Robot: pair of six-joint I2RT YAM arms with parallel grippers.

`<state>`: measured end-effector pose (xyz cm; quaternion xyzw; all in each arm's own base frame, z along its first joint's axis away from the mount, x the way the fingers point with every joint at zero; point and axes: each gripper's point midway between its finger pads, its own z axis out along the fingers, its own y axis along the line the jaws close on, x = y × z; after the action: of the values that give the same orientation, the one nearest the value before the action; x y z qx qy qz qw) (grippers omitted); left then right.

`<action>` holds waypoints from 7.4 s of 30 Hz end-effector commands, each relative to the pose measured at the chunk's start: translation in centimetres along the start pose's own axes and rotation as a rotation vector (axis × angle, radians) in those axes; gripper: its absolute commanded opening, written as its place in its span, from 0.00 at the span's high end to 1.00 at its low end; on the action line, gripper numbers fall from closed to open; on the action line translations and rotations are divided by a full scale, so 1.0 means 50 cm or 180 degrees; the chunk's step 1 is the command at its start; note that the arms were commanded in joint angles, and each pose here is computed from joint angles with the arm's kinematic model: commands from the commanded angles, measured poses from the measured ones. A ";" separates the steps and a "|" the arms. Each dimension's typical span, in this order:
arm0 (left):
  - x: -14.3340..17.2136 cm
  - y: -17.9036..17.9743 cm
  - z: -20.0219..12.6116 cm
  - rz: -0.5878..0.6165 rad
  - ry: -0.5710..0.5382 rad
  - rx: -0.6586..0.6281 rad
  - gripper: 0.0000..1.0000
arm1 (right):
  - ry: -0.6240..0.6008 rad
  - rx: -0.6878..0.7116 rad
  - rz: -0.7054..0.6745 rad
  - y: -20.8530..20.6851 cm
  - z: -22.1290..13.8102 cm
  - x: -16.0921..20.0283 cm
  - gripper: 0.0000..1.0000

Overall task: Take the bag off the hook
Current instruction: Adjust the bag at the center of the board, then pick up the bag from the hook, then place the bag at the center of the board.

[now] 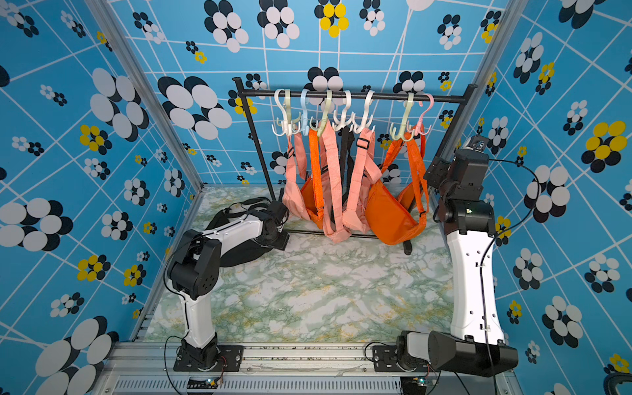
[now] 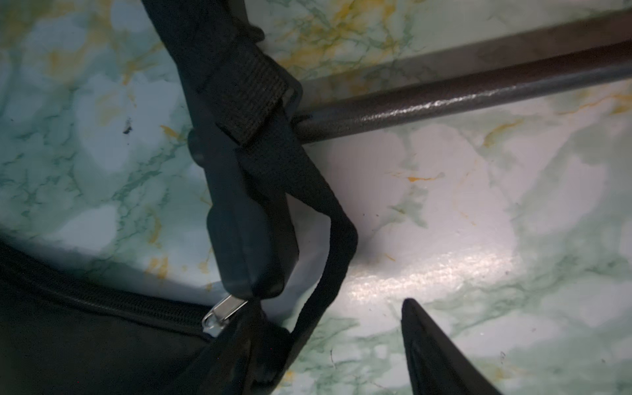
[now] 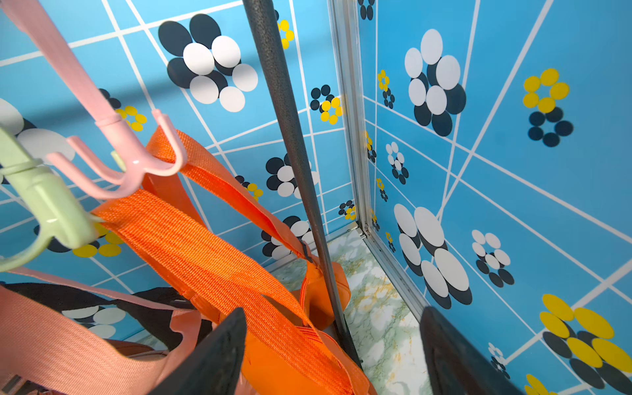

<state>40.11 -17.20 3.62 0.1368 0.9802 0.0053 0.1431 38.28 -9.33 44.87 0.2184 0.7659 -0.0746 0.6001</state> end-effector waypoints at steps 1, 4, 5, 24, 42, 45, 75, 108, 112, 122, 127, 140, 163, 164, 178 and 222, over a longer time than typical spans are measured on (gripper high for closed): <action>-0.013 -0.011 0.011 0.0085 0.0007 0.0013 0.37 | 0.0103 -0.0071 0.0081 0.003 -0.006 0.022 0.18; -0.015 -0.012 0.024 0.0094 0.0034 0.0003 0.54 | 0.0121 -0.0084 0.0097 0.004 -0.006 0.026 0.18; -0.016 -0.013 0.025 0.0090 0.0038 0.0001 0.64 | 0.0123 -0.0090 0.0102 0.005 -0.005 0.026 0.18; -0.069 0.160 -0.162 -0.1162 -0.0666 0.0348 1.00 | 0.0007 -0.0321 -0.0058 0.077 -0.041 0.010 0.20; -0.203 0.156 -0.068 -0.1954 -0.0947 0.1325 1.00 | -0.0070 -0.0325 -0.0080 0.079 -0.072 0.002 0.20; -0.213 0.147 -0.058 -0.1913 -0.0896 0.1299 1.00 | -0.0069 -0.0319 -0.0092 0.078 -0.075 0.003 0.20; -0.338 -0.064 -0.334 -0.0526 -0.1950 0.1257 0.01 | 0.0150 -0.2725 -0.1068 0.452 -0.228 0.177 0.18; -0.083 0.186 -0.877 -0.1171 -0.3642 0.1132 1.00 | -0.0034 -0.3551 -0.0730 0.787 -0.204 0.126 0.14; -0.072 0.203 -0.888 -0.1273 -0.3694 0.1180 1.00 | -0.0042 -0.3944 -0.0582 0.838 -0.232 0.120 0.12; -0.083 0.223 -0.867 -0.1464 -0.3596 0.1404 1.00 | -0.0104 -0.4386 -0.0444 0.933 -0.254 0.139 0.11; -0.086 0.226 -0.856 -0.1513 -0.3567 0.1511 1.00 | -0.0122 -0.4233 -0.0402 0.967 -0.216 0.158 0.19; -0.132 0.206 -0.763 -0.1673 -0.3193 0.2052 1.00 | -0.0446 -0.3802 -0.0451 0.950 -0.186 0.113 0.99; -0.271 0.031 -0.675 -0.1322 -0.2698 0.2818 1.00 | -0.0894 -0.3217 -0.0555 0.819 -0.235 -0.021 1.00; -0.271 0.031 -0.671 -0.1331 -0.2681 0.2821 1.00 | -0.0857 -0.3213 -0.0573 0.816 -0.233 -0.011 1.00; -0.226 0.056 -0.634 -0.1463 -0.2474 0.2669 1.00 | -0.0752 -0.3346 -0.0865 0.752 -0.290 0.063 1.00; 0.192 0.489 -0.190 -0.4026 -0.0906 0.0933 1.00 | 0.0633 -0.4370 -0.1255 1.000 -0.424 0.499 1.00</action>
<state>32.98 7.46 10.57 -0.4457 0.8404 -0.2418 0.1914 34.63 50.42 32.22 -0.3765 0.7230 0.3315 0.4750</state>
